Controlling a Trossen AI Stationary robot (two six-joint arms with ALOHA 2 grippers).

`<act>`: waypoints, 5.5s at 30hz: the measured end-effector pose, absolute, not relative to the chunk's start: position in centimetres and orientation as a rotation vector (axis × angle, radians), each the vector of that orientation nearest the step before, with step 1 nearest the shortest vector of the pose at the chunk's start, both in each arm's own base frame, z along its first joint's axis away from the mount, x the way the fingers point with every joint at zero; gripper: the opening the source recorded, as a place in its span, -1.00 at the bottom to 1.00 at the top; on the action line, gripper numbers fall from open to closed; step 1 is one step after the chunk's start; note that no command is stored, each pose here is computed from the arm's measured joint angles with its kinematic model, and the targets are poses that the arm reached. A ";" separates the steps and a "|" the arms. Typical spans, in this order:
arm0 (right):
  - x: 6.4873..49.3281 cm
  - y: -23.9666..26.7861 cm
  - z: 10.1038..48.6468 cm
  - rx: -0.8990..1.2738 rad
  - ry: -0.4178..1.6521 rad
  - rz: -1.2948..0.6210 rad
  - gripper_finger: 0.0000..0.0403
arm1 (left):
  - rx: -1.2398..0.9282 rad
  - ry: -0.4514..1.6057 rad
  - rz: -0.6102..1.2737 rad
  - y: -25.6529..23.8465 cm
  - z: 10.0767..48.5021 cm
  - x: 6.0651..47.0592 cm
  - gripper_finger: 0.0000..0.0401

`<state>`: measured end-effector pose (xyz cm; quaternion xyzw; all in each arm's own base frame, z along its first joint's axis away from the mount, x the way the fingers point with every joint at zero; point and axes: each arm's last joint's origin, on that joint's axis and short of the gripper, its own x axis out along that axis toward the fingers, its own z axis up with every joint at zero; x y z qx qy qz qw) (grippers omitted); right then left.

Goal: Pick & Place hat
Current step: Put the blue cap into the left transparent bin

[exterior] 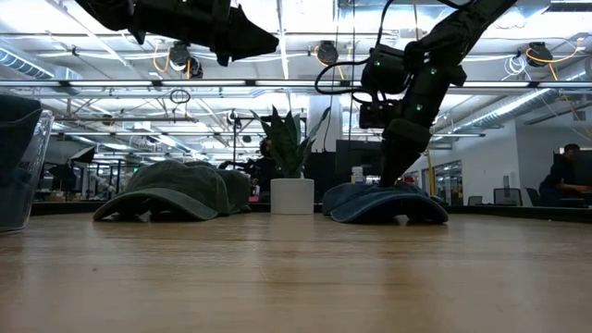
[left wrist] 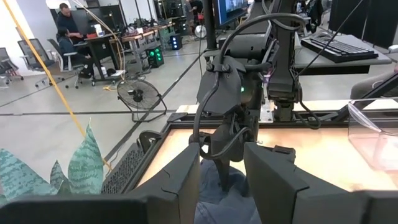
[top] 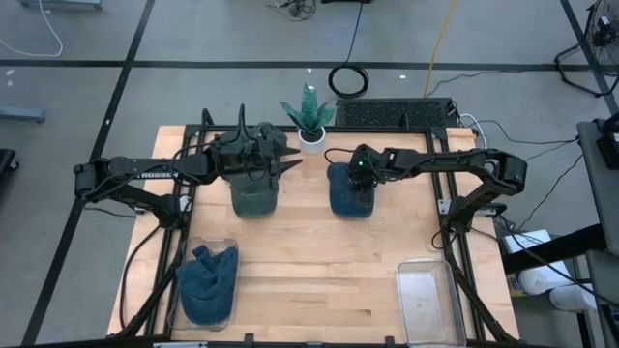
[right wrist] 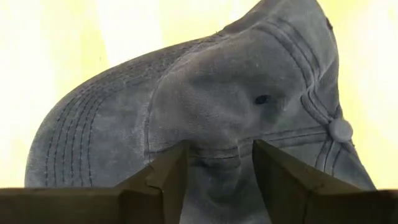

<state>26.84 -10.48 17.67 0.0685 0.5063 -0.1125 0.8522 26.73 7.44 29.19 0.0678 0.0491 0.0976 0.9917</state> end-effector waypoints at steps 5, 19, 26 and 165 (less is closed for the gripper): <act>26.6 -10.4 17.1 0.127 1.068 -0.226 -0.07 | 0.135 0.098 0.196 7.4 29.2 26.7 -0.32; 26.6 -10.4 16.9 0.086 1.060 -0.203 -0.21 | 0.136 0.098 0.196 7.4 29.2 26.7 -0.32; 26.7 -10.4 17.0 0.075 1.049 -0.201 -0.35 | 0.136 0.099 0.196 7.4 29.2 26.7 -0.32; 20.4 -3.4 27.7 -0.208 0.358 -0.075 -1.00 | -0.052 0.159 0.203 7.4 28.4 26.6 -0.32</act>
